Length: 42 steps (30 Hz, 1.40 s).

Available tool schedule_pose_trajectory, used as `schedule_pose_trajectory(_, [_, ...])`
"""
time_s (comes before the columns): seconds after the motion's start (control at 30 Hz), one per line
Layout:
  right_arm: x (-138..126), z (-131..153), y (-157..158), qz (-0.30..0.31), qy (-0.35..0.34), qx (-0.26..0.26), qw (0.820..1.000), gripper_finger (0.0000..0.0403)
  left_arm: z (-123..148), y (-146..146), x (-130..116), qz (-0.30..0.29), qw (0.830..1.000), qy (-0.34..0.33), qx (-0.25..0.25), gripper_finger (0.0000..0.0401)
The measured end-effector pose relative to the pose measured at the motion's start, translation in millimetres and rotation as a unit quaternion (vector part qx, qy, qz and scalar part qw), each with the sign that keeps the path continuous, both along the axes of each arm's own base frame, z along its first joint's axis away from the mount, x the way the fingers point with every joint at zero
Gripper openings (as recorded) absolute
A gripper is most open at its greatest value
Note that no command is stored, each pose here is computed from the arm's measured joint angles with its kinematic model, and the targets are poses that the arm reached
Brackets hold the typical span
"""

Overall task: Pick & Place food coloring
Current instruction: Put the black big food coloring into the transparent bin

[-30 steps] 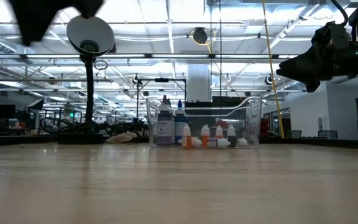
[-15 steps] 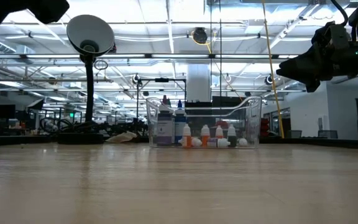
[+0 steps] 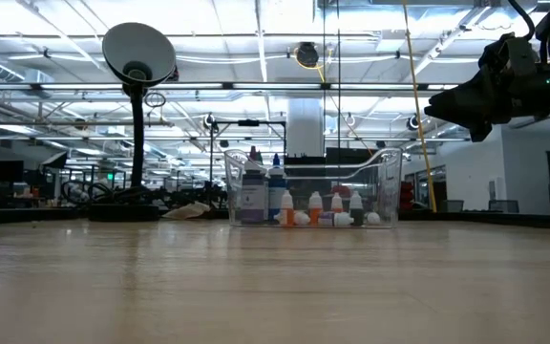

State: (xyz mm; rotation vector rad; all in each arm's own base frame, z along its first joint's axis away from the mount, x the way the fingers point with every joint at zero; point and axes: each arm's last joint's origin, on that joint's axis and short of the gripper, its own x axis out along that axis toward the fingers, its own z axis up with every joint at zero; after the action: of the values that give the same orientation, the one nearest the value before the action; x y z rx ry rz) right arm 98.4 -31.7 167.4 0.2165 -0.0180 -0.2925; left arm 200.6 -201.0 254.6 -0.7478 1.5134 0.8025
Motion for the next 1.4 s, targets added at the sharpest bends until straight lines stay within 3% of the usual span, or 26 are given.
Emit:
schedule_pose_trajectory(0.5, [0,0,0,0.000,0.000,0.000,1.000,0.0105,-9,-18,-27,-0.019,0.998,-0.029,0.054,0.0266])
schedule_pose_trajectory(0.63, [0,0,0,0.000,0.000,0.000,1.000,0.0105,-24,-18,-32,-0.039,0.998,-0.008,0.041,0.0289])
schedule_pose_trajectory(0.9, [0,0,0,0.000,0.000,0.000,1.000,0.0105,-30,-19,-31,-0.083,0.994,-0.040,0.050,0.0322])
schedule_pose_trajectory(1.4, [0,0,0,0.000,0.000,0.000,1.000,0.0105,-30,-19,-30,-0.101,0.989,-0.074,0.079,0.0324])
